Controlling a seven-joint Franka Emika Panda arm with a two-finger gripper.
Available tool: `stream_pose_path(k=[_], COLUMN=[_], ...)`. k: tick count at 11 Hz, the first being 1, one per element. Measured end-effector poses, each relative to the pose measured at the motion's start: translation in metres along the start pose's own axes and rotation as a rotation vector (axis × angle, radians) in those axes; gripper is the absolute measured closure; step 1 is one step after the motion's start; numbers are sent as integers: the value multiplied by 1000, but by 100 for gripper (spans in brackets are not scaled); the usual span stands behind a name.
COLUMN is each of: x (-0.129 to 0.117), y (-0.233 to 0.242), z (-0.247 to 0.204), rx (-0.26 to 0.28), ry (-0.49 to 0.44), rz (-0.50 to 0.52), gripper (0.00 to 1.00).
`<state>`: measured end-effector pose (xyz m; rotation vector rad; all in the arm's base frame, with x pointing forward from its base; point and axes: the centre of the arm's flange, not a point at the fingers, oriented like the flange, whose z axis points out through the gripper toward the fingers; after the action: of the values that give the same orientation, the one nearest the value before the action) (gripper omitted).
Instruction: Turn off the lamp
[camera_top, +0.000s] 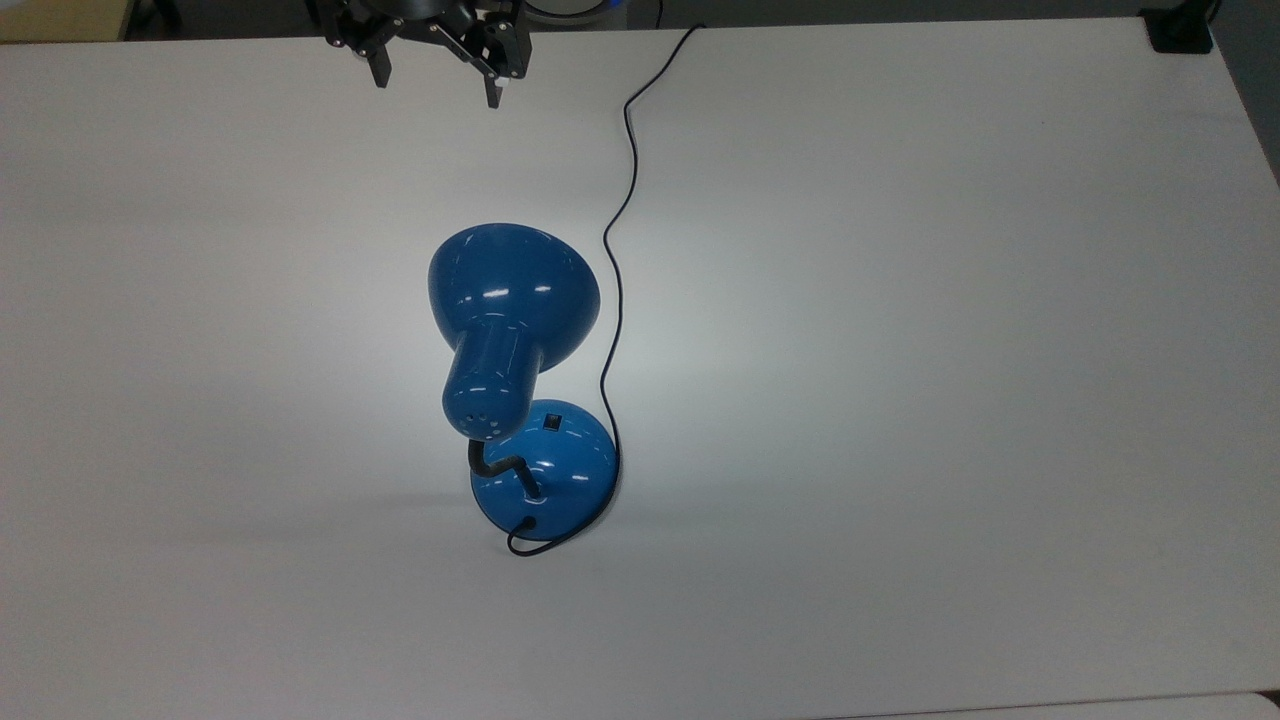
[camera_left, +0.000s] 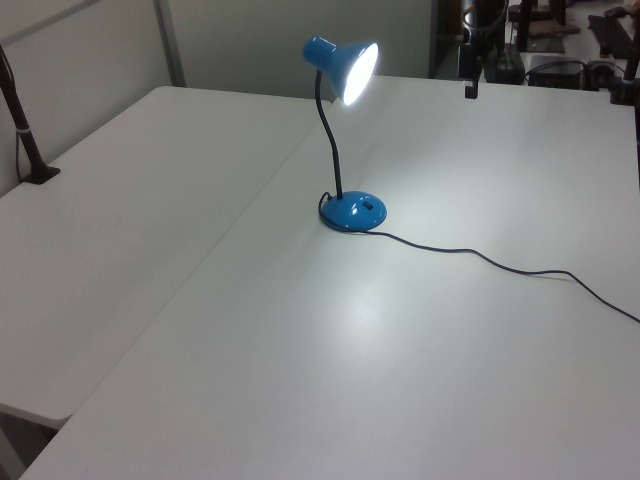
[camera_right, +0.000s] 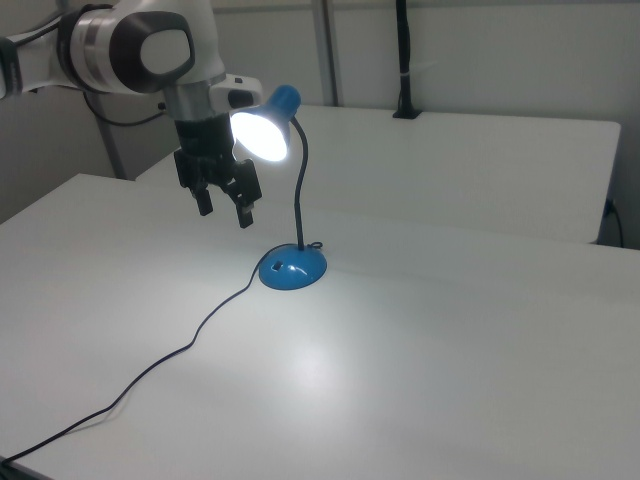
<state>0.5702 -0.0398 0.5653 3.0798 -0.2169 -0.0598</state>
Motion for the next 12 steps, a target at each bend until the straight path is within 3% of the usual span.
stream_pose_path(k=[1,6,7,12], x=[0,9,19,59], y=[0,-10,-21,-76], z=[0,16,29,101], rx=[0,10,27,44], ry=[0,-9,15,165], rz=[-32,-142,-150,-87], gripper=[11,93,99,99])
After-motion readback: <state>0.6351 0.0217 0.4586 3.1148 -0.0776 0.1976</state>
